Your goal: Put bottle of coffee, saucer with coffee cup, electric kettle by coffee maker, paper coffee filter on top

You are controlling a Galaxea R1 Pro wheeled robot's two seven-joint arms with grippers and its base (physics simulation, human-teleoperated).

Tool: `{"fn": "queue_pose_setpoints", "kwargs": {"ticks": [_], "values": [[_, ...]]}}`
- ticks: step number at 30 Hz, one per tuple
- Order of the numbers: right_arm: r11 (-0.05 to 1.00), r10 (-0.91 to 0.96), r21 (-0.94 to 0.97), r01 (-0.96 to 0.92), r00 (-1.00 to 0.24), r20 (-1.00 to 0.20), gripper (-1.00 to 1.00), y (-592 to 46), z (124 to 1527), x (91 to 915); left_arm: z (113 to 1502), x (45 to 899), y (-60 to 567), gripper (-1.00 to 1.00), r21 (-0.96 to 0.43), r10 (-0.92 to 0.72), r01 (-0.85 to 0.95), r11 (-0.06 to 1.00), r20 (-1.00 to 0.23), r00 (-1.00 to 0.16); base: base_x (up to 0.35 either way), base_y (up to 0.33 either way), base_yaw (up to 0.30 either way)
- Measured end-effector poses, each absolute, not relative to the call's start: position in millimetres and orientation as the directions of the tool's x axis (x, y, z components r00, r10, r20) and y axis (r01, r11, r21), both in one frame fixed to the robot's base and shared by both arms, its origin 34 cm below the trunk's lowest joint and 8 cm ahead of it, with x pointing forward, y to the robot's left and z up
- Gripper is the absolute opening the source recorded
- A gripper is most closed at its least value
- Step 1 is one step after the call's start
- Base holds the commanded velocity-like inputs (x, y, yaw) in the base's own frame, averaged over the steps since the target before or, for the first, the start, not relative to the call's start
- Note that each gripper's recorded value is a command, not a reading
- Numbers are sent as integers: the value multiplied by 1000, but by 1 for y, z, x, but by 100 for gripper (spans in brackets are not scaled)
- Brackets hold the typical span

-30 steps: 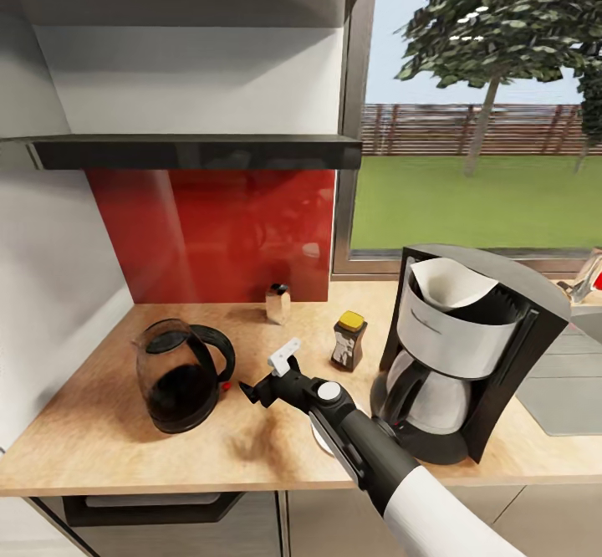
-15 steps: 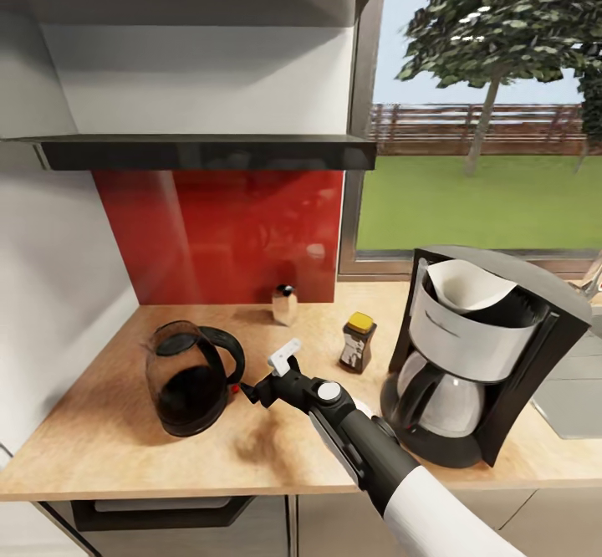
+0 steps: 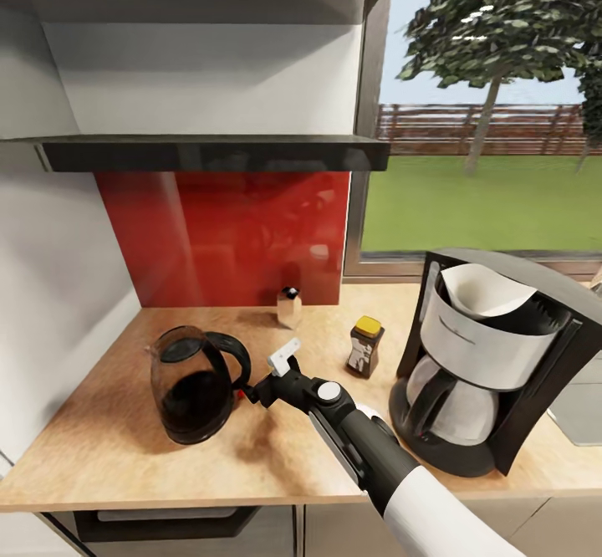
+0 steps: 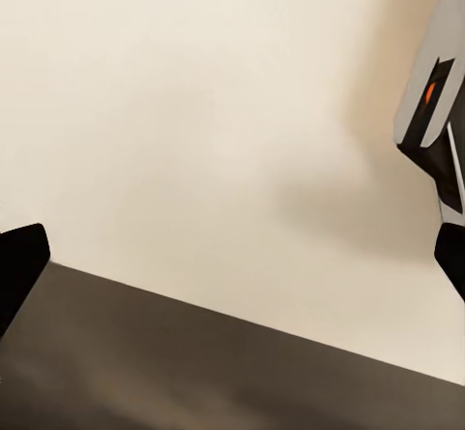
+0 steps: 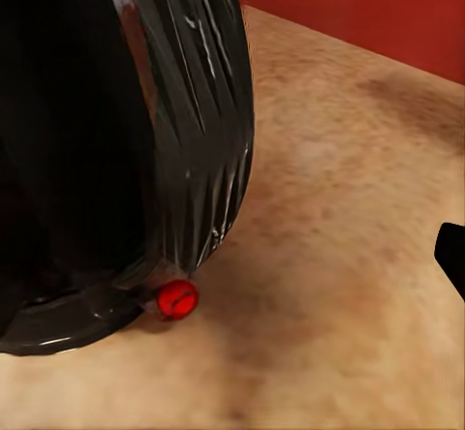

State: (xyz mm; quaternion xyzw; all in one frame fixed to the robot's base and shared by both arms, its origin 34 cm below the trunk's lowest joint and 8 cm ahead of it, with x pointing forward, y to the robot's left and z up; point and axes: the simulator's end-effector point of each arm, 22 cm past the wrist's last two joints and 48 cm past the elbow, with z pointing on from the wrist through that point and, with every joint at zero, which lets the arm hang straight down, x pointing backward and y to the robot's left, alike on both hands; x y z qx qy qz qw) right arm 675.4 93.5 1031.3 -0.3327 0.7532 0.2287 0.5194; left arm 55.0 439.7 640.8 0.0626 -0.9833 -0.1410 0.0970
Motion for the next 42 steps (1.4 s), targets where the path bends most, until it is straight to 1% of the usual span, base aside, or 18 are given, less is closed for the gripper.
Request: {"fn": "queue_pose_setpoints", "kwargs": {"ticks": [27, 42], "values": [[675, -263, -1, -738, -240, -935, 100, 93, 1031, 676, 641, 55, 439, 100, 288, -150, -96, 953, 173, -973, 22, 17, 0], [675, -263, -1, -738, -240, -934, 100, 93, 1031, 675, 641, 56, 442, 100, 292, -152, -97, 951, 170, -974, 53, 32, 0]]}}
